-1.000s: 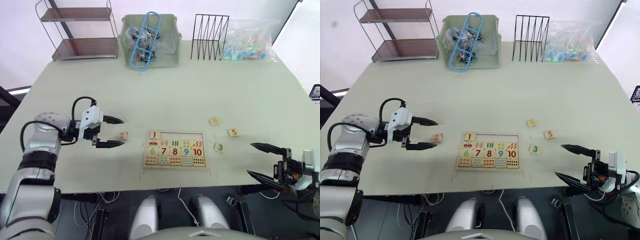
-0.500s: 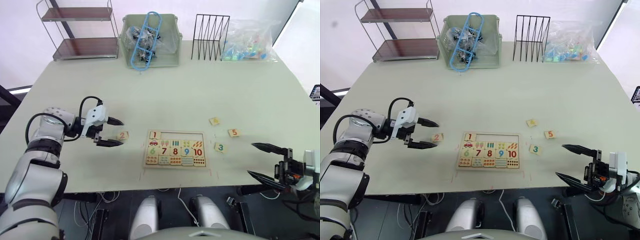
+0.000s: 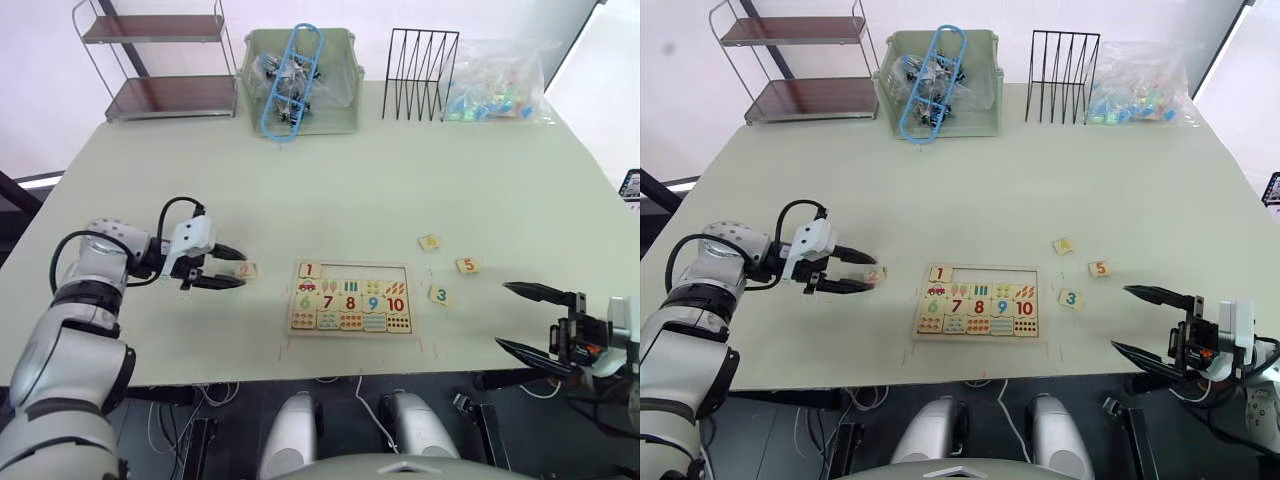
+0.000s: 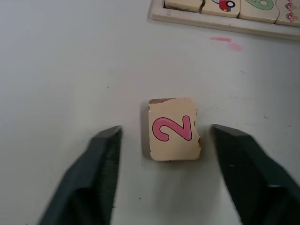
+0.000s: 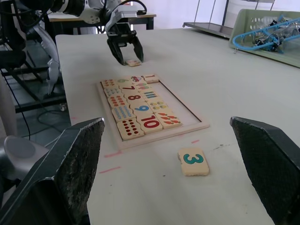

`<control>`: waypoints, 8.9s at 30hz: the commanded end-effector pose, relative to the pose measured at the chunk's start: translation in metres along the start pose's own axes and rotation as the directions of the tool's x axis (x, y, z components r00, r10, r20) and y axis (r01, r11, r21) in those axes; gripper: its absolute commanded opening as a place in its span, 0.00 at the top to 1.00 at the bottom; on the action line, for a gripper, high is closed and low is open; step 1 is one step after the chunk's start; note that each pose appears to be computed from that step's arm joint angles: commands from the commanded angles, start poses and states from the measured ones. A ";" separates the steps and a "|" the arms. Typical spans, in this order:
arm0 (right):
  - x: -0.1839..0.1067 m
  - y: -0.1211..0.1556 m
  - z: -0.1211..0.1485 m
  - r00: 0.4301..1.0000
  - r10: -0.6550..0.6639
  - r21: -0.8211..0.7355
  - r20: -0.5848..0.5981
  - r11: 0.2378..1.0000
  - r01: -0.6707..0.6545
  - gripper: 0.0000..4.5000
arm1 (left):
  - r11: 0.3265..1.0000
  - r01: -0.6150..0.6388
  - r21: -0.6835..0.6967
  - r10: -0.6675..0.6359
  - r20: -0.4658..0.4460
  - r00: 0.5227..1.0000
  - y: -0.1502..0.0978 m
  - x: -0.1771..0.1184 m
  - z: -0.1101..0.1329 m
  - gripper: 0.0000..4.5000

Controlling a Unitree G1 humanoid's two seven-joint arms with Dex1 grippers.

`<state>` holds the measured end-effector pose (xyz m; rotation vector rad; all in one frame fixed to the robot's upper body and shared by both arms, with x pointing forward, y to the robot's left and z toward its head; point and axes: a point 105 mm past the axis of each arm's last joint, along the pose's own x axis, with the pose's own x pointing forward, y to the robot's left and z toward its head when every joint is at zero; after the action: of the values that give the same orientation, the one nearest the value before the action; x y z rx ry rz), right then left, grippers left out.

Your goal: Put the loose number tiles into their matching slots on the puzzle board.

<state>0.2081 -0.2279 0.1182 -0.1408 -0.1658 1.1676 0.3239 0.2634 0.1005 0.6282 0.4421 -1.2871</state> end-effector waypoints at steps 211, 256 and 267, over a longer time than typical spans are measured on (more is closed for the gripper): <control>-0.008 0.020 0.004 0.974 -0.228 -0.045 -0.011 0.973 0.228 0.00 | 0.999 0.034 0.022 -0.038 0.266 0.963 -0.016 0.117 0.096 0.98; -0.039 -0.030 -0.039 0.783 -0.565 0.010 -0.258 0.809 0.587 0.00 | 0.528 -0.576 -0.624 0.797 0.129 0.591 -0.132 -0.025 -0.005 0.01; -0.029 -0.022 -0.032 0.845 -0.497 0.049 -0.198 0.856 0.515 0.00 | 0.522 -0.576 -0.629 0.803 0.135 0.580 -0.132 -0.025 -0.002 0.01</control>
<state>0.2229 -0.2684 0.0790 -0.0940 0.0654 0.5989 0.1908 0.2634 0.0801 -0.0163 0.1525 -0.4049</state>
